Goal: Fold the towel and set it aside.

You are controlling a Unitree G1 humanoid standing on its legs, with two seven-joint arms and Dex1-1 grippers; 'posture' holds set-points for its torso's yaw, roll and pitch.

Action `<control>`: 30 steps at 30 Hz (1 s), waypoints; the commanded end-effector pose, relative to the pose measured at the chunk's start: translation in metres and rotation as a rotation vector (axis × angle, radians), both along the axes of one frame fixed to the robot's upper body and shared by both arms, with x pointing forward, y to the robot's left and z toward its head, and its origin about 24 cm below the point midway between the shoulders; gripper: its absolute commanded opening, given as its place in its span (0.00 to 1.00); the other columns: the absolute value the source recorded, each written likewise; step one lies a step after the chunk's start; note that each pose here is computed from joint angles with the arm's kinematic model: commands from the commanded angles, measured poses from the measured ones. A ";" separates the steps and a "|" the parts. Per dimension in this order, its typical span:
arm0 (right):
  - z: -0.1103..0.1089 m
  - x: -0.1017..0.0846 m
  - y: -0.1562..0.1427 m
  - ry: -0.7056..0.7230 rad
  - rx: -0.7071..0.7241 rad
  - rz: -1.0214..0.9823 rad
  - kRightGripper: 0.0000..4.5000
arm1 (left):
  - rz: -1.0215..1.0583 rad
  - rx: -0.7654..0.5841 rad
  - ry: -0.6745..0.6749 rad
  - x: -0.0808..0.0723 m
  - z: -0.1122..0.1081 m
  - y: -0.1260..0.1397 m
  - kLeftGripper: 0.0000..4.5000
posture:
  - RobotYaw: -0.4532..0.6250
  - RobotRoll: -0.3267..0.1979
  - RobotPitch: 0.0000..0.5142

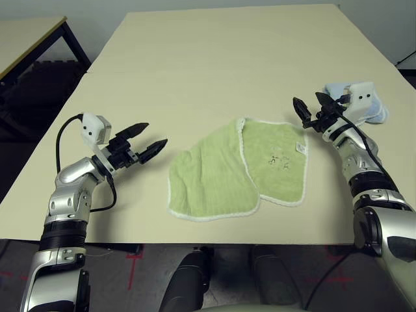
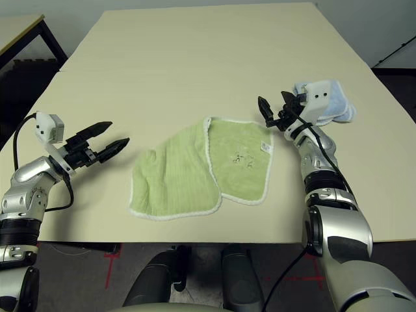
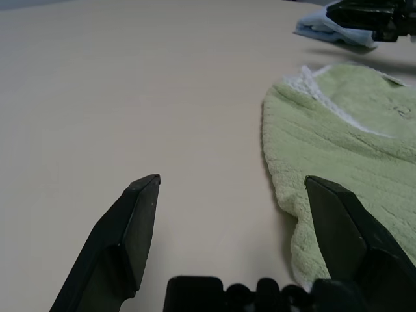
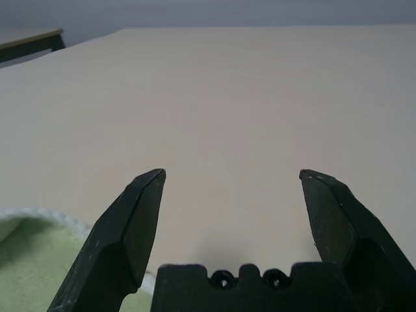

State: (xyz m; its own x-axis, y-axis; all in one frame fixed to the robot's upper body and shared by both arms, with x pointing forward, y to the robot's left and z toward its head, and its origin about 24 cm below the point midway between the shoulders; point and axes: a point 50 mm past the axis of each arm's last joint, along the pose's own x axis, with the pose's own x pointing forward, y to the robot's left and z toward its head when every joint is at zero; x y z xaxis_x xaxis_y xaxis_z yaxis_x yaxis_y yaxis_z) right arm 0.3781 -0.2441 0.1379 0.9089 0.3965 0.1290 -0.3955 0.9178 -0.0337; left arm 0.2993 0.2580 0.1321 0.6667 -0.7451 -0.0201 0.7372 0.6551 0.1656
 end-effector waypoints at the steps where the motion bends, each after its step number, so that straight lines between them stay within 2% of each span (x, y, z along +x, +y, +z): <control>1: 0.006 -0.001 -0.008 0.050 -0.034 0.081 1.00 | -0.034 0.045 -0.009 0.002 0.002 -0.003 1.00 | 0.34 0.62 0.34; 5: 0.016 -0.004 -0.018 0.123 -0.084 0.187 1.00 | -0.076 0.060 -0.015 0.002 0.003 -0.008 1.00 | 0.34 0.62 0.34; 14: 0.026 -0.009 -0.035 0.378 -0.213 0.271 1.00 | -0.151 0.116 -0.033 0.003 0.004 -0.016 1.00 | 0.33 0.62 0.35; 19: 0.031 -0.009 -0.036 0.446 -0.297 0.306 1.00 | -0.202 0.135 -0.052 0.003 0.004 -0.020 1.00 | 0.32 0.62 0.36; 26: 0.040 -0.011 -0.044 0.554 -0.445 0.311 1.00 | -0.246 0.061 -0.085 0.003 0.018 -0.028 1.00 | 0.33 0.62 0.35; 30: 0.038 -0.007 -0.037 0.573 -0.508 0.301 1.00 | -0.257 0.056 -0.102 0.002 0.022 -0.034 1.00 | 0.34 0.62 0.34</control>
